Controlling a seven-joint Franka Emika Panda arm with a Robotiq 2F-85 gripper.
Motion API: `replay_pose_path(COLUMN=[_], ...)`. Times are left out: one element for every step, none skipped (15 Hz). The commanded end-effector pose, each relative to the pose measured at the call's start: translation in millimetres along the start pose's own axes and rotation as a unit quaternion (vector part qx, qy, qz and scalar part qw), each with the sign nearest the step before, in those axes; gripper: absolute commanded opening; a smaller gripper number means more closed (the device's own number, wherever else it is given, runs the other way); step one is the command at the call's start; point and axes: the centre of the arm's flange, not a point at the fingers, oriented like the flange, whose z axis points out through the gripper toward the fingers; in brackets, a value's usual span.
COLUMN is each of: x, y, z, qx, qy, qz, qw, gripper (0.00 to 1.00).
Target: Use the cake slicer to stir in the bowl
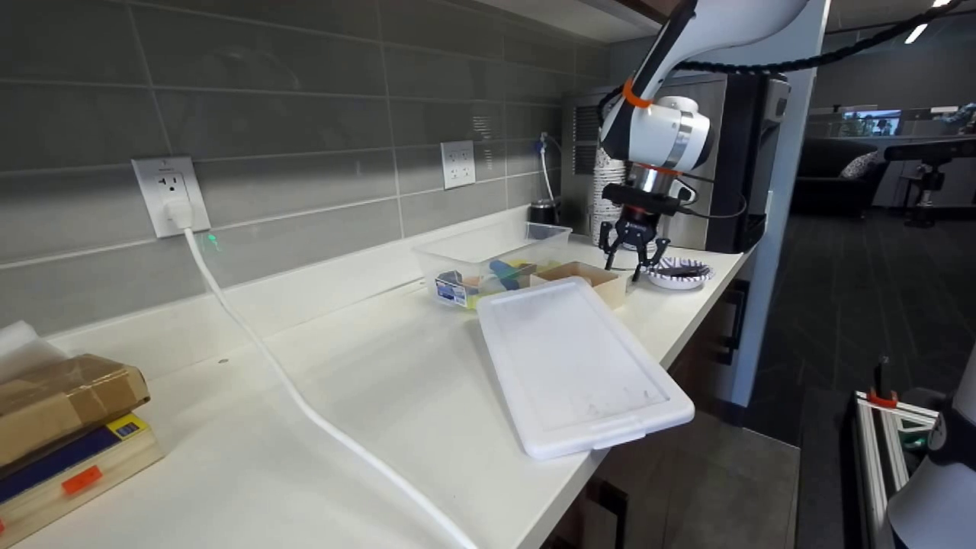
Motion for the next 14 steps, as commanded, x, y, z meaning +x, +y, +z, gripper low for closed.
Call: replay_pose_path(x=[4.5,4.6,5.3,5.6,6.0,6.3,6.5,6.6,6.5,6.2,5.7,4.8,2.0,-0.2], y=[-4.1,-4.0,-3.2,-3.0,-2.6,-2.2,-1.8,-1.2,-0.9,-0.6,-0.4,-0.2,-0.6,-1.8], z=[-0.5,-0.9,-1.0,-1.4,-2.1,-2.7,-3.4,-4.2,-4.6,-4.9,-5.4,-6.9,-10.9,-15.6], qx=[0.013,0.013,0.013,0.013,0.014,0.014,0.015,0.015,0.016,0.015,0.016,0.017,0.019,0.022], qy=[0.000,0.001,0.001,0.001,0.001,0.001,0.001,0.001,0.001,0.000,-0.001,-0.002,-0.002,0.000], qz=[0.005,0.005,0.005,0.005,0.005,0.005,0.006,0.006,0.006,0.006,0.005,0.006,0.002,-0.001], qw=[0.9999,0.9999,0.9999,0.9999,0.9999,0.9999,0.9999,0.9999,0.9999,0.9999,0.9999,0.9998,0.9998,0.9998], gripper=[0.33,0.26,0.18,0.11,0.02,0.00,0.00,0.03,0.03,0.03,0.03,0.00,0.00,0.01])
